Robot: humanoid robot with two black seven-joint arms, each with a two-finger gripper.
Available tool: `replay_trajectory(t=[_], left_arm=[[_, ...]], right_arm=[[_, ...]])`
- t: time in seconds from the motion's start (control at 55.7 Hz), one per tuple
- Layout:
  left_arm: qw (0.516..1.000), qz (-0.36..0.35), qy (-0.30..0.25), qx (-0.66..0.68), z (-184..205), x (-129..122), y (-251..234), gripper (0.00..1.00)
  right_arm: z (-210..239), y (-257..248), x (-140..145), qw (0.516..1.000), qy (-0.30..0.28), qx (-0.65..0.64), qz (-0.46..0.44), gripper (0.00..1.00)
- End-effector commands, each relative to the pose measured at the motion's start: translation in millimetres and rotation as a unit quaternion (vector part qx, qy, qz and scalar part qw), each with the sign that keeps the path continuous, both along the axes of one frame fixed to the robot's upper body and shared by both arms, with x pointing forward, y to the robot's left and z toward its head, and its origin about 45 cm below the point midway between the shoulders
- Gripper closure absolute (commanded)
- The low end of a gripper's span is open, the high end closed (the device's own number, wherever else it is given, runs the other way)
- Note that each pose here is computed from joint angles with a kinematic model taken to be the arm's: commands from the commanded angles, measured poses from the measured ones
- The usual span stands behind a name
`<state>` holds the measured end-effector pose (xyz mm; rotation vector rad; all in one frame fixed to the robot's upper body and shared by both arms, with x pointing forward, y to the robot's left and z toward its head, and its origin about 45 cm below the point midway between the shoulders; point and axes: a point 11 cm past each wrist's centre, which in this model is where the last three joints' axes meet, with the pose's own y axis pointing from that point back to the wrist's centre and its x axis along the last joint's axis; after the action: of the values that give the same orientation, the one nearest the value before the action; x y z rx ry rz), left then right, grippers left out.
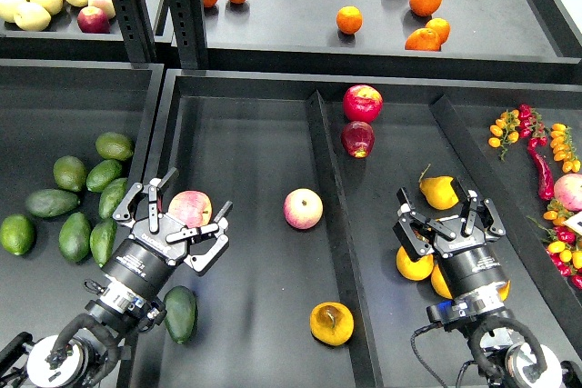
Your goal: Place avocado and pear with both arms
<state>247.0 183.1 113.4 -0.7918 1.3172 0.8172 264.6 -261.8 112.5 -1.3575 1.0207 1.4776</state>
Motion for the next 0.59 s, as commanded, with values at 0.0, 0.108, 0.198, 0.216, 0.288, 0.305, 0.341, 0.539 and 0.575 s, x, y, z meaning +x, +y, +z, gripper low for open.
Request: replay_trajectory(t=[0.0, 0.108, 0.198, 0.216, 0.288, 0.305, 0.341, 0.539, 0.575], left_arm=[[1.000, -0.004, -0.005, -0.001, 3, 1, -2, 0.01], [1.000, -0.009, -0.007, -0.001, 4, 3, -2, 0.01], [1.000, -0.007, -0.004, 0.003, 1, 5, 0, 0.01], [1.000, -0.007, 0.000, 0.004, -1, 3, 0, 0.01], [1.000, -0.003, 0.012, 0.005, -8, -1, 2, 0.00], [1.000, -0.003, 0.013, 0.005, -9, -2, 2, 0.00], [1.000, -0.003, 0.015, 0.006, -10, -2, 3, 0.00], [1.000, 0.006, 0.022, 0.011, -15, -2, 9, 0.01], [1.000, 0.006, 0.024, 0.011, -17, -3, 9, 0.01]], right_arm=[[0, 1, 0, 1.000, 0.000, 0.000, 0.002, 0.00], [0, 1, 0, 1.000, 0.000, 0.000, 0.002, 0.00], [0, 1, 0, 1.000, -0.001, 0.000, 0.002, 0.00], [0, 1, 0, 1.000, -0.001, 0.000, 0.002, 0.00], [0, 0, 0, 1.000, 0.000, -0.001, 0.001, 0.00], [0, 0, 0, 1.000, 0.000, -0.001, 0.001, 0.00], [0, 0, -1, 1.000, 0.001, -0.001, 0.001, 0.00], [-1, 2, -1, 1.000, 0.001, 0.000, 0.003, 0.00], [-1, 2, -1, 1.000, 0.002, 0.000, 0.003, 0.00]])
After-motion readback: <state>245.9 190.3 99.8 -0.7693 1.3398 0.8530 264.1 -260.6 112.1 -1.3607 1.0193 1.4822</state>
